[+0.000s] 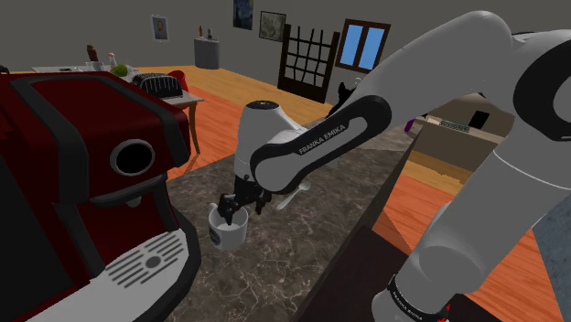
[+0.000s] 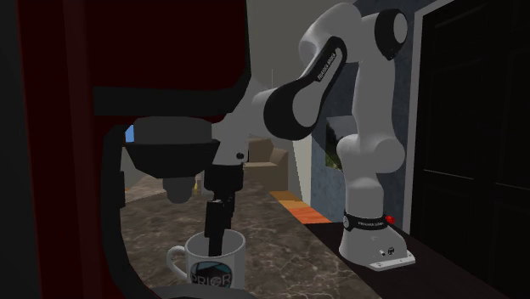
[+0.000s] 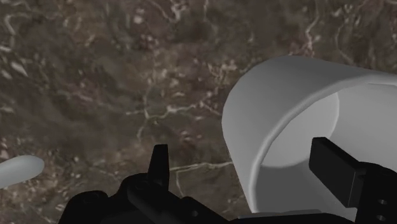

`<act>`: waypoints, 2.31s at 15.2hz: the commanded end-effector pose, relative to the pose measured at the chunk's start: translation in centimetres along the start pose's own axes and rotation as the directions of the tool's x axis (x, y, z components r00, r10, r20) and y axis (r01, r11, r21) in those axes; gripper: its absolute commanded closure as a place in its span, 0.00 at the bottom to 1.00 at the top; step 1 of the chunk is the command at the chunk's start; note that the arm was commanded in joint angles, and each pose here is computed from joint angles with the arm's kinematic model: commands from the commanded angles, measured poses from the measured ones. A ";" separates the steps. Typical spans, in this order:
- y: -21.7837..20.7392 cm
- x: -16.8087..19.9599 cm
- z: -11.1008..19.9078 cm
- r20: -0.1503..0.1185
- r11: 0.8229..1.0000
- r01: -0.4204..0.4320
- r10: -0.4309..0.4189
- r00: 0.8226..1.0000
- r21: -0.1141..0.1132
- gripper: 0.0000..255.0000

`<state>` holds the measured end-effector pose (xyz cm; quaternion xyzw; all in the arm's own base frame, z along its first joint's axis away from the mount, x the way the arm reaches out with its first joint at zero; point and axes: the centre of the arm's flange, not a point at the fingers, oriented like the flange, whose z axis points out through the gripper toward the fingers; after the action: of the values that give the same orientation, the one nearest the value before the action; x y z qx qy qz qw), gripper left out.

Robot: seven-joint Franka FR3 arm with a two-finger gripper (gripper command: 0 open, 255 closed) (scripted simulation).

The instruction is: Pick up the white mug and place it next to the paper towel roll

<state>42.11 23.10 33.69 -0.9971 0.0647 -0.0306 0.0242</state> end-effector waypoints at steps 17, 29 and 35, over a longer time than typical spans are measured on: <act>-0.1 0.1 -1.0 0.000 1.000 0.000 0.000 1.000 0.000 1.00; -0.4 0.4 -7.3 0.000 1.000 0.000 0.000 1.000 0.000 1.00; -0.6 0.6 -10.5 0.000 1.000 0.000 0.000 1.000 0.000 1.00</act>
<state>42.16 23.13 43.76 -0.9971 0.0647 -0.0310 0.0244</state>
